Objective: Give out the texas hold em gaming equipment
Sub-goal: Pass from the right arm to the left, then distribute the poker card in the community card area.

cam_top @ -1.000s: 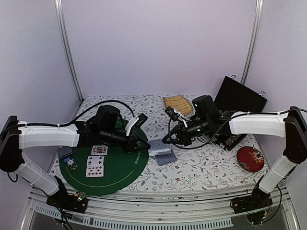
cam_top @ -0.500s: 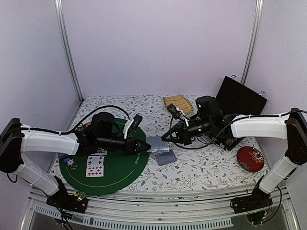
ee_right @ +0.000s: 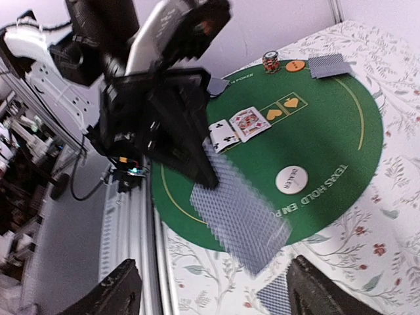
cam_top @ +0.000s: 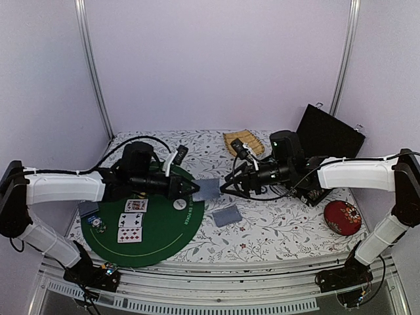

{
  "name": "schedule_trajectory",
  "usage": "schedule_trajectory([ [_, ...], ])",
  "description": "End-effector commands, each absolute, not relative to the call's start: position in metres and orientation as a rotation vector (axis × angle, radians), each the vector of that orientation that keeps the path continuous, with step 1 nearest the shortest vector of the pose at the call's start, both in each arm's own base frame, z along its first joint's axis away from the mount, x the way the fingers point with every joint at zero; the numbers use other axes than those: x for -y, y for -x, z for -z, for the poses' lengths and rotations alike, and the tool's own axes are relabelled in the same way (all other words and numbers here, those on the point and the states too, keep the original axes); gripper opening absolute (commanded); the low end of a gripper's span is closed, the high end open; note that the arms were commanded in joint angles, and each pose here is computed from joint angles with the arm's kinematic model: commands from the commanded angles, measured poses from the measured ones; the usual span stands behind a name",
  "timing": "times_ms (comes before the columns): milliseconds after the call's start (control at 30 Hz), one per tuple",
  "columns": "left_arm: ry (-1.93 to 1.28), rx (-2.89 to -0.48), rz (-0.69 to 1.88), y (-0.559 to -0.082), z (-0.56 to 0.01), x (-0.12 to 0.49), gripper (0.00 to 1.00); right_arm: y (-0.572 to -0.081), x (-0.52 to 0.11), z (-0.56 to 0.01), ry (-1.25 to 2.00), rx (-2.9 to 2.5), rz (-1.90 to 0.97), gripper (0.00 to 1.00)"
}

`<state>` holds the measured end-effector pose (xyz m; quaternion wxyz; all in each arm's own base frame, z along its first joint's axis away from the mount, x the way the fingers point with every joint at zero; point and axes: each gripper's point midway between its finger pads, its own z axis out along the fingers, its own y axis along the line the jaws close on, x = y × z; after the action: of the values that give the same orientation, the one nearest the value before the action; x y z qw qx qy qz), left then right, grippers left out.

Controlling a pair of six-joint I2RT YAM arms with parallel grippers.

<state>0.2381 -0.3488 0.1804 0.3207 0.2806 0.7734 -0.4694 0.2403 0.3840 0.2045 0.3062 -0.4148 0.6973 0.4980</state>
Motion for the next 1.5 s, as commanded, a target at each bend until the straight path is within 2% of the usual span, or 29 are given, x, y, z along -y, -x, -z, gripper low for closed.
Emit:
schedule_trajectory([
  [0,-0.474,-2.367,0.895,-0.286,-0.150,0.262,0.00,-0.264,-0.368,-0.202,0.992,-1.913,-1.148,0.91],
  [33,-0.422,-2.406,0.834,-0.294,-0.148,0.240,0.00,-0.266,-0.367,-0.200,0.991,-1.923,-1.132,0.98],
  [67,-0.388,-2.447,0.779,-0.299,-0.143,0.218,0.00,-0.268,-0.366,-0.198,0.991,-1.929,-1.122,0.99],
  [233,-0.270,-2.612,0.719,-0.312,-0.115,0.146,0.00,-0.272,-0.366,-0.191,0.993,-1.950,-1.092,0.99],
  [333,-0.249,-2.725,0.747,-0.311,-0.089,0.128,0.00,-0.273,-0.366,-0.185,0.996,-1.968,-1.084,0.99],
  [533,-0.159,-2.846,0.624,-0.331,-0.050,0.095,0.00,-0.271,-0.364,-0.179,1.011,-1.984,-1.079,0.99],
  [933,-0.145,-2.789,0.512,-0.378,-0.057,0.077,0.00,-0.269,-0.363,-0.179,1.010,-1.975,-1.084,0.99],
  [1167,-0.211,-2.928,0.366,-0.373,-0.032,0.060,0.00,-0.268,-0.363,-0.183,1.017,-1.964,-1.084,0.99],
  [1467,-0.284,-2.958,0.244,-0.378,-0.015,0.055,0.00,-0.267,-0.364,-0.181,1.021,-1.966,-1.095,0.99],
])
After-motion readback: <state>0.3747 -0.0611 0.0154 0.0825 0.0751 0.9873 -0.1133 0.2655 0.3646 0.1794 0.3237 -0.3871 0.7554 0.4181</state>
